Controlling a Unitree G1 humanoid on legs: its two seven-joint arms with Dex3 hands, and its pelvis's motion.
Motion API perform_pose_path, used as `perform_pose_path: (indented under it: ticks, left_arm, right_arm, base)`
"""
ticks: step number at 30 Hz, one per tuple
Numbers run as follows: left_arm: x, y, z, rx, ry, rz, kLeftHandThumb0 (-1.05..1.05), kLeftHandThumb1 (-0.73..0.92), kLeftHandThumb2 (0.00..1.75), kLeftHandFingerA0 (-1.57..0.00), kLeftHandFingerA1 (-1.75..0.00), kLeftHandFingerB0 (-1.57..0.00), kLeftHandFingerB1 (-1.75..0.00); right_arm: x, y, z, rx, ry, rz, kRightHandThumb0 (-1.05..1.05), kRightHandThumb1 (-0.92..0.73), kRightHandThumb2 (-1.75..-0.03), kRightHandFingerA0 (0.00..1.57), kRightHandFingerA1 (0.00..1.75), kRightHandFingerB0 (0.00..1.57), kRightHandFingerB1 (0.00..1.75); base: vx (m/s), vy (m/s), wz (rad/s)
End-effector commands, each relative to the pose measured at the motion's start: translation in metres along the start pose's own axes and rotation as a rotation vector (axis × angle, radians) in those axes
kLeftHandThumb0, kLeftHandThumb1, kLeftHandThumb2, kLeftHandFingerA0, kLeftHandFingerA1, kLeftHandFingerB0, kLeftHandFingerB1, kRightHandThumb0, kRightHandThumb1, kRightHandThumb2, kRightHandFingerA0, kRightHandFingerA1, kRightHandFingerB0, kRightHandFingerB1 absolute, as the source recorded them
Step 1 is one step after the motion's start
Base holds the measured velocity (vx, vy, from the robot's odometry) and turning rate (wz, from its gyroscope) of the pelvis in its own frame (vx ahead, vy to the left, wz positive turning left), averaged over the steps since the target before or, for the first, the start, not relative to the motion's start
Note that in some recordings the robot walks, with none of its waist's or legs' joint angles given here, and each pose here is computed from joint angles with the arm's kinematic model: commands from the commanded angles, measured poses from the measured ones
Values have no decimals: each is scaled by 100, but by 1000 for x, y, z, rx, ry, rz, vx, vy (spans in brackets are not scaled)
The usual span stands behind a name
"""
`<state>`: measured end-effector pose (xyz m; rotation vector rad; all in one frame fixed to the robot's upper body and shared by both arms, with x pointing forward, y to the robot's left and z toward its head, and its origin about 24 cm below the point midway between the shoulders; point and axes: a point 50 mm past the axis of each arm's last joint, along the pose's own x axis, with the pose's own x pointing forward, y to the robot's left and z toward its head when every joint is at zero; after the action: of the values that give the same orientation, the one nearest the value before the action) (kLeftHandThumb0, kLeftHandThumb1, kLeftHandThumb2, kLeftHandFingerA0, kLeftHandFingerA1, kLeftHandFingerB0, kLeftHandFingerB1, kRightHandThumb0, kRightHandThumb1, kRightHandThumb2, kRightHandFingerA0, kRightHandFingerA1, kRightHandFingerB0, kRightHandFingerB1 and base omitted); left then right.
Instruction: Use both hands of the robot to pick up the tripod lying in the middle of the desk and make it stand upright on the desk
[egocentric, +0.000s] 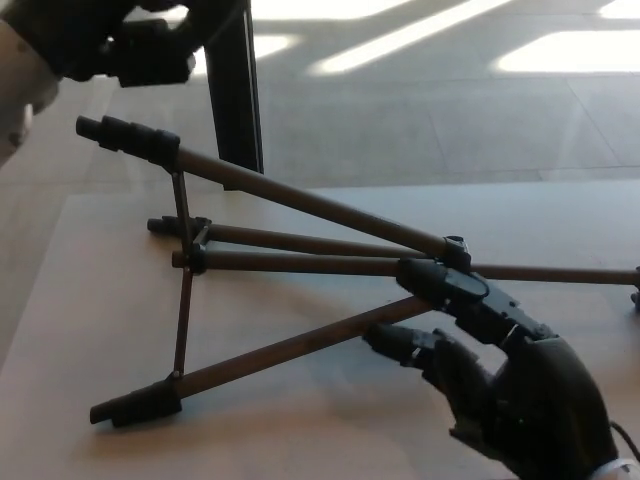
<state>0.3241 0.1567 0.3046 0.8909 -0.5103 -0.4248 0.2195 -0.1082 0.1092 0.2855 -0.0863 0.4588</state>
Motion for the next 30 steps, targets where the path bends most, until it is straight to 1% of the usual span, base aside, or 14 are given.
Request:
perform_pose_path:
  ticks: [1,6,7,8,14,15,16,20,21,22,23,24,29,30]
  left_arm:
    - [18,-33,12,537,-3,-246,-82,68,67,-38,-54,-32,-40]
    - [23,-51,10,852,-101,-226,-83,71,62,-39,-50,-38,-35]
    - [25,-56,9,903,-100,-247,-82,56,95,-31,-56,-30,-47]
    - [25,-59,9,959,-115,-249,-83,73,63,-36,-46,-36,-33]
    - [21,-74,9,1032,-91,-333,-85,73,63,-19,-40,-22,-28]
    - [21,-75,9,1056,-72,-359,-40,33,98,-1,-52,0,-49]
    - [21,-78,8,1085,-53,-389,-98,64,102,-3,-34,-15,-23]
    - [22,-89,2,1157,8,-447,-87,53,97,-5,-14,-13,-23]
    - [22,-97,-4,1249,21,-472,-96,61,70,0,-30,-5,-27]
    - [22,-100,-8,1299,27,-479,-86,48,97,-6,-13,-12,-16]
    - [22,-102,-10,1318,29,-481,-99,62,69,0,-32,-3,-29]
    - [23,-106,-16,1350,50,-497,-89,50,97,-6,-7,-9,-10]
    - [23,-108,-28,1388,104,-519,-94,54,98,-5,0,-12,-2]
    - [22,-108,-33,1416,111,-510,-87,49,96,-6,-6,-9,-13]
  right_arm:
    - [-5,18,-43,-6,246,-27,-75,-72,-62,39,63,42,44]
    - [-6,18,-58,82,317,-66,-71,-68,-61,37,69,37,44]
    - [-6,16,-61,107,341,-99,-70,-69,-61,37,69,34,43]
    - [-6,15,-63,92,347,-118,-72,-71,-61,38,70,31,43]
    - [-15,10,-72,141,363,-171,-73,-72,-61,31,70,29,43]
    - [-16,10,-72,151,365,-186,-79,-61,-71,28,67,25,46]
    - [-17,9,-73,156,376,-211,-79,-63,-69,27,67,25,45]
    - [-19,2,-76,217,376,-346,-78,-71,-61,30,73,31,45]
    - [-24,-2,-78,253,382,-389,-78,-72,-62,23,68,27,43]
    - [-26,-3,-80,263,380,-409,-79,-73,-62,22,67,25,42]
    - [-28,-4,-80,270,381,-426,-78,-72,-62,22,63,23,39]
    - [-32,-5,-83,304,383,-483,-80,-74,-63,16,64,18,40]
    - [-38,-9,-88,404,380,-597,-82,-75,-64,12,67,16,41]
    - [-39,-12,-90,479,371,-636,-40,-40,-102,4,56,0,51]
  base:
    - [0,0,0]
    - [0,0,0]
    - [0,0,0]
    - [0,0,0]
    - [0,0,0]
    - [0,0,0]
    - [0,0,0]
    - [0,0,0]
    - [0,0,0]
    - [0,0,0]
    - [0,0,0]
    - [0,0,0]
    - [0,0,0]
    - [0,0,0]
